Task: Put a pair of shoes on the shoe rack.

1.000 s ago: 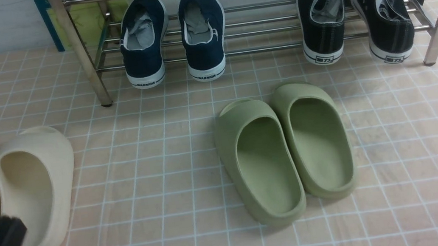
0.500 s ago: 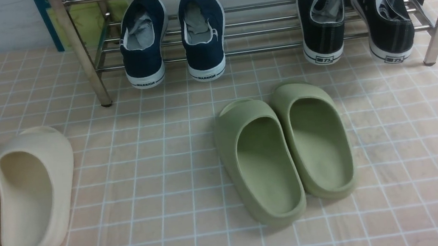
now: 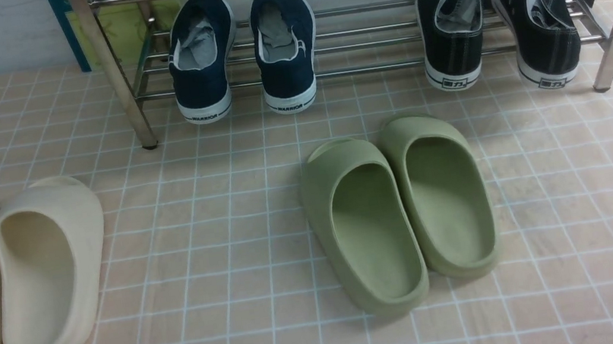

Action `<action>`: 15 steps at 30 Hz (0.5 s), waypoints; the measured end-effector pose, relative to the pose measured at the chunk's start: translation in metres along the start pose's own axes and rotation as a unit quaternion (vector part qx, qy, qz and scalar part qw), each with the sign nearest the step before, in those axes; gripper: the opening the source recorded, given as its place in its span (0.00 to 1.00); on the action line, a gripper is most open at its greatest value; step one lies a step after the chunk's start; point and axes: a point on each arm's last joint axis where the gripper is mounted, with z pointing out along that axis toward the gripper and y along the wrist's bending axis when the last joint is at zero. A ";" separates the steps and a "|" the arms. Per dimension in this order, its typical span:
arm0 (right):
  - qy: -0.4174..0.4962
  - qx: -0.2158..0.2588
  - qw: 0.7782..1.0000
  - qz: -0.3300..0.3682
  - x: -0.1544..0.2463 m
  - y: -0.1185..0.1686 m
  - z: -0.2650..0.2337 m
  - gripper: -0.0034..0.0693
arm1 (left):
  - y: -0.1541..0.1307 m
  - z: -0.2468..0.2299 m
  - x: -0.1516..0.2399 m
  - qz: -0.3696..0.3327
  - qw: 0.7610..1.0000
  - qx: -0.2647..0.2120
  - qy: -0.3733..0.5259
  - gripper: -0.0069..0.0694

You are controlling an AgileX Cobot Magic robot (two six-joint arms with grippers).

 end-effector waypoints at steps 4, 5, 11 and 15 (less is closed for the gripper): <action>0.000 0.000 1.000 0.000 0.000 0.000 0.000 0.38 | 0.006 0.000 0.002 -0.022 0.998 -0.057 0.013 0.19; 0.000 0.000 1.000 0.000 0.000 0.000 0.000 0.38 | 0.007 -0.001 0.003 -0.029 0.997 -0.065 0.018 0.19; 0.000 0.000 1.000 0.000 0.000 0.000 0.000 0.38 | 0.004 -0.002 0.015 -0.095 0.990 -0.058 0.085 0.17; 0.000 0.000 1.000 0.000 0.000 0.000 0.000 0.38 | 0.003 -0.002 0.015 -0.077 0.991 -0.052 0.093 0.10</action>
